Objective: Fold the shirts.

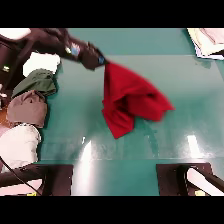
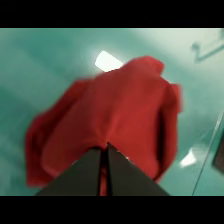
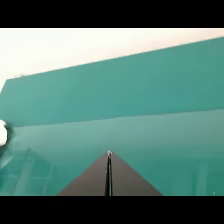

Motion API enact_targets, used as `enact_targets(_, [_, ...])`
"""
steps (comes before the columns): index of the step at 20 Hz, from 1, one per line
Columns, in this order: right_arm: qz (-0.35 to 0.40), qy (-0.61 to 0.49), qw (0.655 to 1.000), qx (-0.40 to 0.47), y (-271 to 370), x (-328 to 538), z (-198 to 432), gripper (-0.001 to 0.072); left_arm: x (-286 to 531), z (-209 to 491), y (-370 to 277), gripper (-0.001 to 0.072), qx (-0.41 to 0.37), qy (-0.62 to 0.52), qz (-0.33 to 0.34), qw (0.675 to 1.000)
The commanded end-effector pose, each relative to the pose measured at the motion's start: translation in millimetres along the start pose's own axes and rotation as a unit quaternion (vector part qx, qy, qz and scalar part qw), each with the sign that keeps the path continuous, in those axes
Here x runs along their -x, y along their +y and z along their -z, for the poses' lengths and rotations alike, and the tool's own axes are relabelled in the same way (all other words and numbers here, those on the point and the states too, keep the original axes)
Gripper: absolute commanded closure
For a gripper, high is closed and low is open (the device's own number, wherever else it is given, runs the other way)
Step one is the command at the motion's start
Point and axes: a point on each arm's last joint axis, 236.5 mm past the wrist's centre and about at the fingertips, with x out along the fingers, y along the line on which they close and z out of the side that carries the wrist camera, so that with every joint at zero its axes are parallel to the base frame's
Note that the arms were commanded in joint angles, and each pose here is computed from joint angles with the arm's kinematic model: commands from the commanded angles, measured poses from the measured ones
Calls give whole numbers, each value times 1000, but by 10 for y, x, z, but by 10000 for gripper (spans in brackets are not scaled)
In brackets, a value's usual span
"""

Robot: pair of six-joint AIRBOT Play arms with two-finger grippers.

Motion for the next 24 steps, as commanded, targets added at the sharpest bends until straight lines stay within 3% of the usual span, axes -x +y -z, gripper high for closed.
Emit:
enact_targets(1, [2,63,998,-7,-66,-48,281,696,-183,681,510,683,22,100,-79,992])
enact_targets(3, [-7,104,994,-12,-82,-181,449,696,-144,813,715,682,38,118,-114,986])
enact_targets(4, [-12,120,993,-14,-86,-253,513,696,-101,822,796,523,40,119,-127,984])
enact_targets(5, [-16,132,991,-16,-87,-316,562,696,-42,830,882,198,49,117,-136,982])
enact_targets(6, [-21,145,989,-17,-81,-381,618,697,51,852,1004,82,81,114,-148,979])
enact_targets(10, [-30,179,983,-22,-90,-529,768,696,273,1298,1283,86,204,142,-137,959])
enact_targets(13, [-30,185,982,-25,-117,-566,792,696,-82,1849,1216,86,270,167,-93,944])
enact_targets(17, [-30,185,982,-25,-119,-566,794,696,-599,2375,1142,86,377,119,-50,917])
enact_targets(24, [-30,185,982,-25,-119,-567,794,696,-941,2582,1226,87,459,23,-34,888])
